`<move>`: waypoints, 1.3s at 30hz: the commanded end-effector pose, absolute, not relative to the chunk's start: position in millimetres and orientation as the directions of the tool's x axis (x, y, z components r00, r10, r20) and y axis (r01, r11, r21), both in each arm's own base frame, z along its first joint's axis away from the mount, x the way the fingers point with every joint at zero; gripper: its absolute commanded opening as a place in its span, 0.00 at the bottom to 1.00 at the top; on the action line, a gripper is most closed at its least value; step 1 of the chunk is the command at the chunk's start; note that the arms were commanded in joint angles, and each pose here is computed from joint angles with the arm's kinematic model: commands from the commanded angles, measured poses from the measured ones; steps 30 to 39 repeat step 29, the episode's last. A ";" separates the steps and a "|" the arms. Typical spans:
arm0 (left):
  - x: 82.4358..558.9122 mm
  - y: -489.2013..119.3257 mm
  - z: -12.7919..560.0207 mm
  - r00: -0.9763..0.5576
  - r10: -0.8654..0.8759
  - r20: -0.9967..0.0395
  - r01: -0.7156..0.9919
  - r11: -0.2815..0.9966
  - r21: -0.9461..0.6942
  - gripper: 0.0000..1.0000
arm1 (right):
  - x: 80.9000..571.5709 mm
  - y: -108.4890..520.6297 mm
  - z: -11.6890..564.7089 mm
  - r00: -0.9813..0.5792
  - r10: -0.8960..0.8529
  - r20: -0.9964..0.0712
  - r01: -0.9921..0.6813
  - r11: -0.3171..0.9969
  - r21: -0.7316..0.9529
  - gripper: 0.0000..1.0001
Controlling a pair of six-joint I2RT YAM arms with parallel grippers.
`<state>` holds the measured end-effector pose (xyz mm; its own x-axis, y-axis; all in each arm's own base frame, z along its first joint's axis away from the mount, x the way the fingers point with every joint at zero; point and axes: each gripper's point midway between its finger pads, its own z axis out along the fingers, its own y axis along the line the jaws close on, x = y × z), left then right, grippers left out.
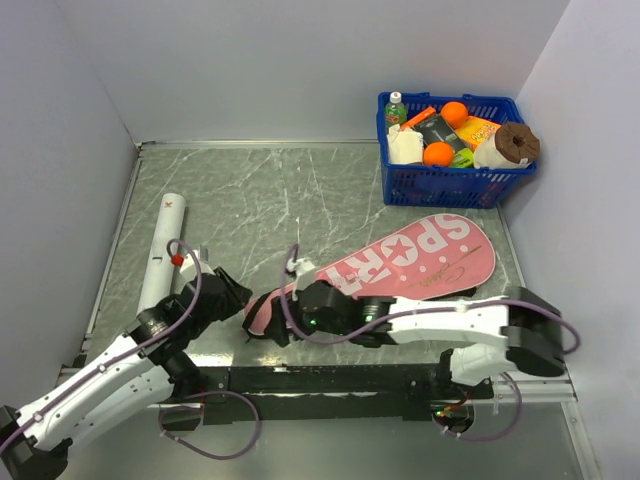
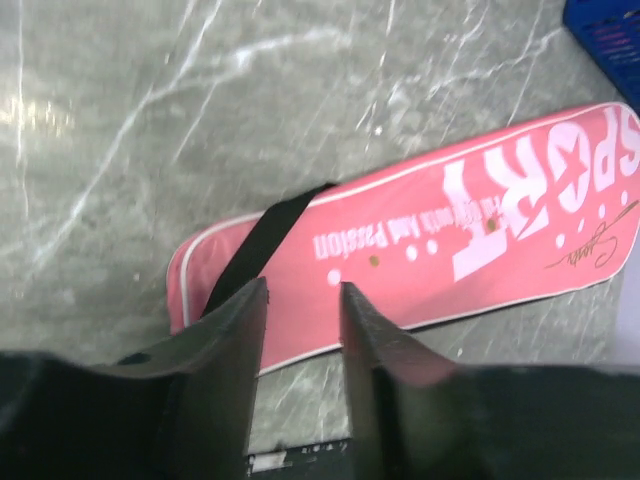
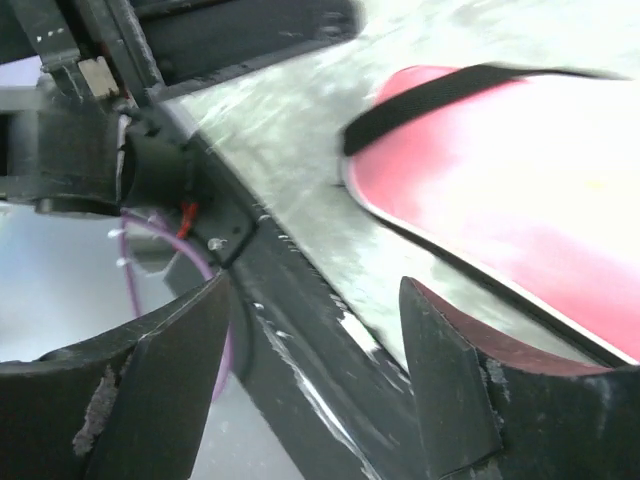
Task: Pack up the badminton gear
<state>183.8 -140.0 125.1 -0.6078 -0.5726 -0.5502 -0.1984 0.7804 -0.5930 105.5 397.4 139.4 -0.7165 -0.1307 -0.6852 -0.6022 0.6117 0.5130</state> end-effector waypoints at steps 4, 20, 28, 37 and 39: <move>220.6 -149.9 164.8 -0.511 -0.511 -0.691 -0.086 0.831 -0.550 0.67 | 172.3 300.4 170.1 -0.596 -0.114 -0.795 -0.490 0.836 0.247 0.96; 314.8 -204.1 198.0 -0.444 -0.201 -0.873 0.031 0.971 -0.239 0.97 | 267.7 159.3 210.7 -0.451 0.078 -0.889 -0.111 0.984 0.143 1.00; 335.1 -198.8 226.2 -0.348 -0.141 -0.927 0.017 0.988 -0.156 0.97 | 270.5 170.5 216.5 -0.431 0.121 -0.894 -0.144 0.969 0.201 1.00; 333.8 -197.1 231.1 -0.329 -0.149 -0.933 0.021 0.986 -0.165 0.97 | 271.4 169.7 217.2 -0.420 0.137 -0.897 -0.135 0.968 0.211 1.00; 333.8 -197.1 231.1 -0.329 -0.149 -0.933 0.021 0.986 -0.165 0.97 | 271.4 169.7 217.2 -0.420 0.137 -0.897 -0.135 0.968 0.211 1.00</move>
